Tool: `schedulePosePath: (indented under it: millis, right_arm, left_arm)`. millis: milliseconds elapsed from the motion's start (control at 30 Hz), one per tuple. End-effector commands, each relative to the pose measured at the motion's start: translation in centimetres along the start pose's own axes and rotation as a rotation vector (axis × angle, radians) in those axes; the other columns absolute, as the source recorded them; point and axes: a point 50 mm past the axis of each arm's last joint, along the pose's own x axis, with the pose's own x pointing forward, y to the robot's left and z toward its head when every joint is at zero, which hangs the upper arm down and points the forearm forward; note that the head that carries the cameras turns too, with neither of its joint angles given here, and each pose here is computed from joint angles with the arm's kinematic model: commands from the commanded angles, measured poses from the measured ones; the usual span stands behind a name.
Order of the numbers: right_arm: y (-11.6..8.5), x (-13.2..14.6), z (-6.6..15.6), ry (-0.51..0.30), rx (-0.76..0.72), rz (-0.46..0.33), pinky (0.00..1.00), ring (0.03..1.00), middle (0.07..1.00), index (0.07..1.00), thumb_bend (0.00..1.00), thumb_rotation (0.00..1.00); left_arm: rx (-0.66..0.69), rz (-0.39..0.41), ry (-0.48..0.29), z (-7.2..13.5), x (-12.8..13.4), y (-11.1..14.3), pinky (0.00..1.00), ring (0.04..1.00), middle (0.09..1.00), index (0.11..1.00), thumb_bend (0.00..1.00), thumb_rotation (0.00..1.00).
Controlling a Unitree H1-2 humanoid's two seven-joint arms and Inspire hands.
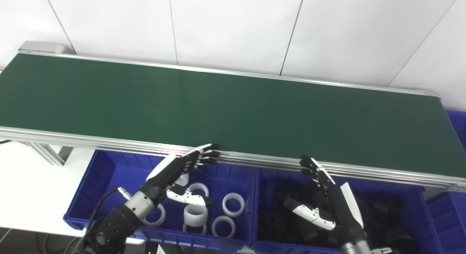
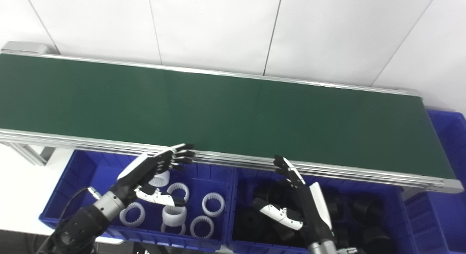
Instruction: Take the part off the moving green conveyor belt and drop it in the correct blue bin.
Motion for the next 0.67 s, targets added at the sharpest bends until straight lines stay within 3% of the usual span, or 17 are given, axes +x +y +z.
schedulePosePath:
  millis: [0, 633]
  right_arm:
    - [-0.23, 0.35, 0.99, -0.039, 0.001, -0.023, 0.76, 0.855, 0.887, 0.904, 0.78, 0.53]
    - [0.17, 0.76, 0.66, -0.021, 0.005, -0.012, 0.77, 0.856, 0.89, 0.909, 0.79, 0.53]
  left_arm:
    - [0.0, 0.017, -0.066, 0.85, 0.15, 0.44, 0.75, 0.83, 0.874, 0.912, 0.9, 0.22]
    - [0.015, 0.008, -0.054, 0.21, 0.7, 0.71, 0.76, 0.845, 0.891, 0.906, 0.91, 0.21]
